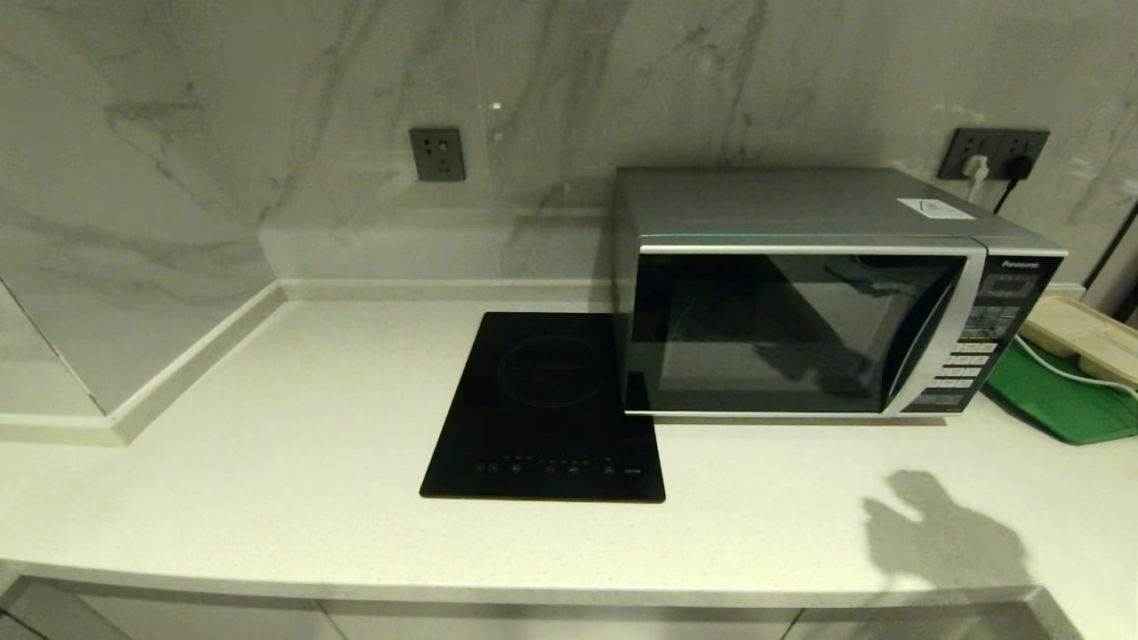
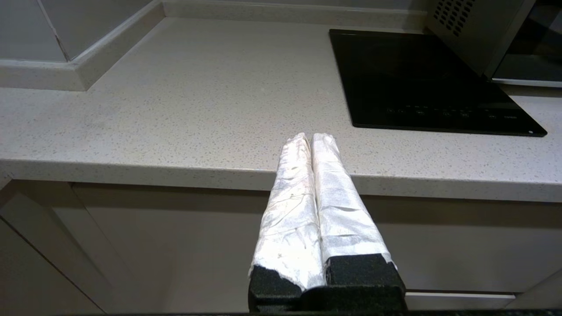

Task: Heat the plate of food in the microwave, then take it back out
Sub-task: Open the microwave oven

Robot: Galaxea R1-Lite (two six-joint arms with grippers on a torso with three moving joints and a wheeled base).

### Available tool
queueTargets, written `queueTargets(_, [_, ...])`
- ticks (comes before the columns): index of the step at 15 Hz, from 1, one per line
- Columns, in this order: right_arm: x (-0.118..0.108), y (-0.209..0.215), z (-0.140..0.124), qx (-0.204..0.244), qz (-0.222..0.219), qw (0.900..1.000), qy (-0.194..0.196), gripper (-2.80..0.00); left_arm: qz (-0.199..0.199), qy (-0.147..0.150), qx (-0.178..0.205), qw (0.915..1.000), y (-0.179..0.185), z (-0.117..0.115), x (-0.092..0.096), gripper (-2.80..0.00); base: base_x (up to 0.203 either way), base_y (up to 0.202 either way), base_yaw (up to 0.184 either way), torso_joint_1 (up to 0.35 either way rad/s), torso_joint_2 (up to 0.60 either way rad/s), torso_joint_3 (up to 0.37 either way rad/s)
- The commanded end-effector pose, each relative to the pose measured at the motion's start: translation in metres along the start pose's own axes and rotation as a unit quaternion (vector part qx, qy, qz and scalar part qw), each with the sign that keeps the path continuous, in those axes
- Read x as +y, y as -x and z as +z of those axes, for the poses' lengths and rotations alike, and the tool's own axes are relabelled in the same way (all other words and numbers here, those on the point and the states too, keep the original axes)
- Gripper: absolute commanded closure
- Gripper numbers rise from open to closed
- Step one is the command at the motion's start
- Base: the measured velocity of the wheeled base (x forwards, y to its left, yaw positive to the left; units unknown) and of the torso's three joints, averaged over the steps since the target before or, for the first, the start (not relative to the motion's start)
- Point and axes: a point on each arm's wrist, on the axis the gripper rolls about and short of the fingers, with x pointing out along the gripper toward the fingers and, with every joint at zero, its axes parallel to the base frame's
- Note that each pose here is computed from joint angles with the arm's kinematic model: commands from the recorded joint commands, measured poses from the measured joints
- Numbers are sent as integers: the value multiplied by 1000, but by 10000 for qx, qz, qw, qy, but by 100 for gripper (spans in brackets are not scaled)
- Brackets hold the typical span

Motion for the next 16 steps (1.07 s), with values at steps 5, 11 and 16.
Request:
queueTargets(5, [28,129,-119,-941,-1081,9855,910,0,3,7,-1,10000,0,0,0,0,0,0,0,0,0,0])
queueTargets(11, [-16,151,-267,-1241,-1006,9781,1334,0,3,7,-1,10000,0,0,0,0,0,0,0,0,0,0])
queueTargets(16, [-51,119,-334,-2072,-768,9631,1538,0,3,7,-1,10000,0,0,0,0,0,0,0,0,0,0])
